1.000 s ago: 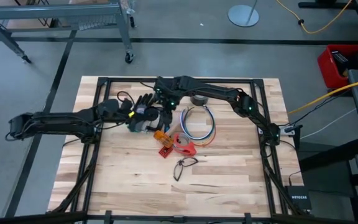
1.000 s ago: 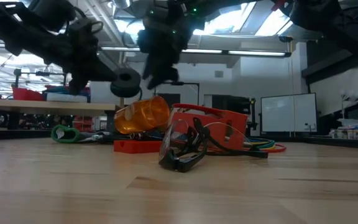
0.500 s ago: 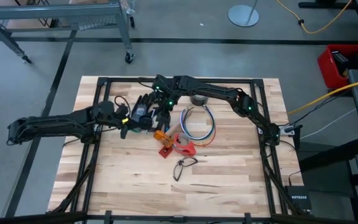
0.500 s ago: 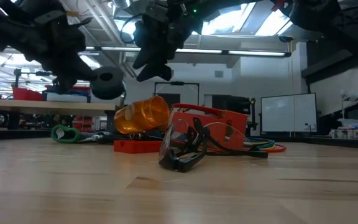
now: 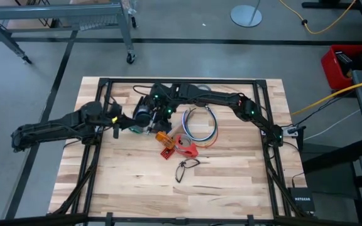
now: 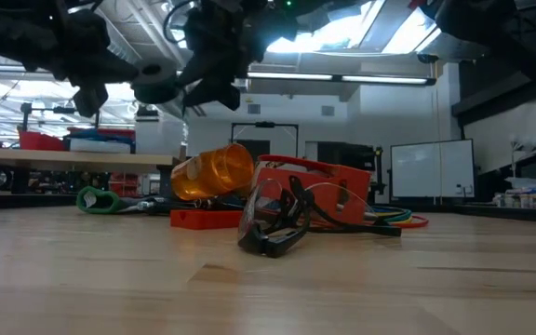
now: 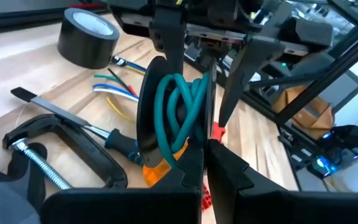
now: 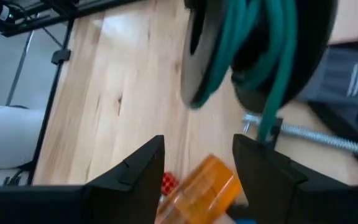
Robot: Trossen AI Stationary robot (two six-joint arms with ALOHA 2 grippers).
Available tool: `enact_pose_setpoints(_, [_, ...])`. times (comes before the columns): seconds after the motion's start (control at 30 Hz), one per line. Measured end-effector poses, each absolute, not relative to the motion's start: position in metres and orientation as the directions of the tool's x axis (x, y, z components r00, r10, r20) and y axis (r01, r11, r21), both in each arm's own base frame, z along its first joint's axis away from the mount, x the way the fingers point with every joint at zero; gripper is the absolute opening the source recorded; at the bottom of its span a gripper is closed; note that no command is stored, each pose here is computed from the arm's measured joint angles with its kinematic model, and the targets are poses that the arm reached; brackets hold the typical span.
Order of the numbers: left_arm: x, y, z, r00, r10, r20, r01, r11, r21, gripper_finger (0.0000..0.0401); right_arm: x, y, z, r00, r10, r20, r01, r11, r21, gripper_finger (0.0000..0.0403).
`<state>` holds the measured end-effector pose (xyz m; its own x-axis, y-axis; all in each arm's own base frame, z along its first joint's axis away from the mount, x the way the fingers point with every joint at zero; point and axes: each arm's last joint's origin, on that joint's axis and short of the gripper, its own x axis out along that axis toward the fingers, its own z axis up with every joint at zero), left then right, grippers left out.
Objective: Coil cords
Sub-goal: Uncoil the green wire from the spool
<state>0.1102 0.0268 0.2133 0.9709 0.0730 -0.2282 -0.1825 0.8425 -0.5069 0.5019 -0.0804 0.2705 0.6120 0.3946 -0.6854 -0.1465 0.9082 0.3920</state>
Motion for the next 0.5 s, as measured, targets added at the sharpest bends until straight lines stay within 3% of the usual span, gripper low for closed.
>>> enact_pose_setpoints(0.5, [0.1099, 0.0258, 0.2133, 0.973, 0.042, -0.228, -0.157, 0.842, -0.517, 0.0, 0.5037, -0.0817, 0.2698, 0.632, 0.288, -0.719, -0.083, 0.948, 0.307, 0.0193])
